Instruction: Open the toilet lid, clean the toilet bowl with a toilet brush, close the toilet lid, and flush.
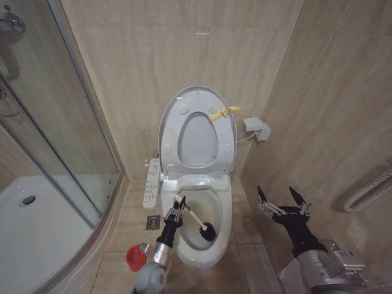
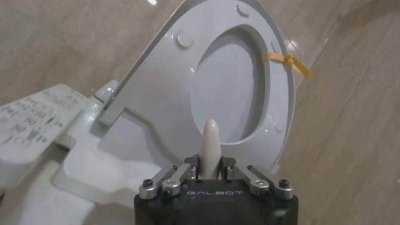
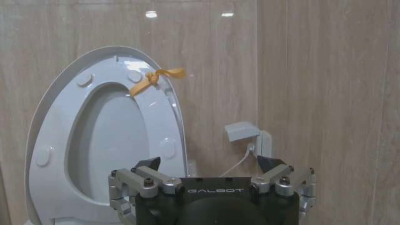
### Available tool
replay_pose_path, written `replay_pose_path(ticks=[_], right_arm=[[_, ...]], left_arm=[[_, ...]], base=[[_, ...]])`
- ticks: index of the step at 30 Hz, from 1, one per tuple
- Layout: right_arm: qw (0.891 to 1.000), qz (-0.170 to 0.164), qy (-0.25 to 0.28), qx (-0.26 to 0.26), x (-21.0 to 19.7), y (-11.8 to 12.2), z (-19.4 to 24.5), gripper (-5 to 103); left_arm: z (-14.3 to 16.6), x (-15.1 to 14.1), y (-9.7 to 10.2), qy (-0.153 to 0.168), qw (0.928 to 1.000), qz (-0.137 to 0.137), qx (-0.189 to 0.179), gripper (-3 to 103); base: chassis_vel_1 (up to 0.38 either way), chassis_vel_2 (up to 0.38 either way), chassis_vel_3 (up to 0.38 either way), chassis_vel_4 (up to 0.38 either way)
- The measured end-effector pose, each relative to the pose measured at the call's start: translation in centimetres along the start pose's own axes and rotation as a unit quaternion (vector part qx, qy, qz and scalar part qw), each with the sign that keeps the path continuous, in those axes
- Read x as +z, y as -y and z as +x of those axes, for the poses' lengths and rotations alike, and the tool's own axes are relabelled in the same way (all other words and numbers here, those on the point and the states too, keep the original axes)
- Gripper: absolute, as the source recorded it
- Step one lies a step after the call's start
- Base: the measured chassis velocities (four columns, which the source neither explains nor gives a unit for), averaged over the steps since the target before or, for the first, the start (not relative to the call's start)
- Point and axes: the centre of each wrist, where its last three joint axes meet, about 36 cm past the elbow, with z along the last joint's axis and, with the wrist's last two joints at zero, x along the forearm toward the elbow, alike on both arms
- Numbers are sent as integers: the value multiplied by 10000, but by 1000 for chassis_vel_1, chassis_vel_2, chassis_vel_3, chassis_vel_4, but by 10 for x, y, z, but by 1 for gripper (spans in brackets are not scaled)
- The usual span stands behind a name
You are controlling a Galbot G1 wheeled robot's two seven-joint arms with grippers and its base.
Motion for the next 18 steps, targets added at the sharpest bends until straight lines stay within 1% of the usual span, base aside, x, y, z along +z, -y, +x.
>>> replay_pose_path(ticks=[2,3,5,9,14,17,18], right_arm=[[10000,0,0,0,0,0,0,100],[10000,0,0,0,0,0,0,100],[10000,0,0,0,0,0,0,100],[10000,0,0,0,0,0,0,100],[10000,0,0,0,0,0,0,100],[10000,0,0,0,0,0,0,100],[10000,0,0,0,0,0,0,100]], left_arm=[[6,2,10,31,9999,107,-31,22],[6,2,10,31,9999,107,-31,22],[10,4,19,53,9998,192,-53,22],[10,5,27,102,9996,255,-85,22],[9,-4,24,252,9993,235,-151,23],[10,-9,10,362,9992,12,-186,22],[10,-9,10,362,9992,12,-186,22]], base=[[0,0,0,0],[0,0,0,0],[0,0,0,0],[0,0,0,0],[0,0,0,0],[0,0,0,0],[0,0,0,0]])
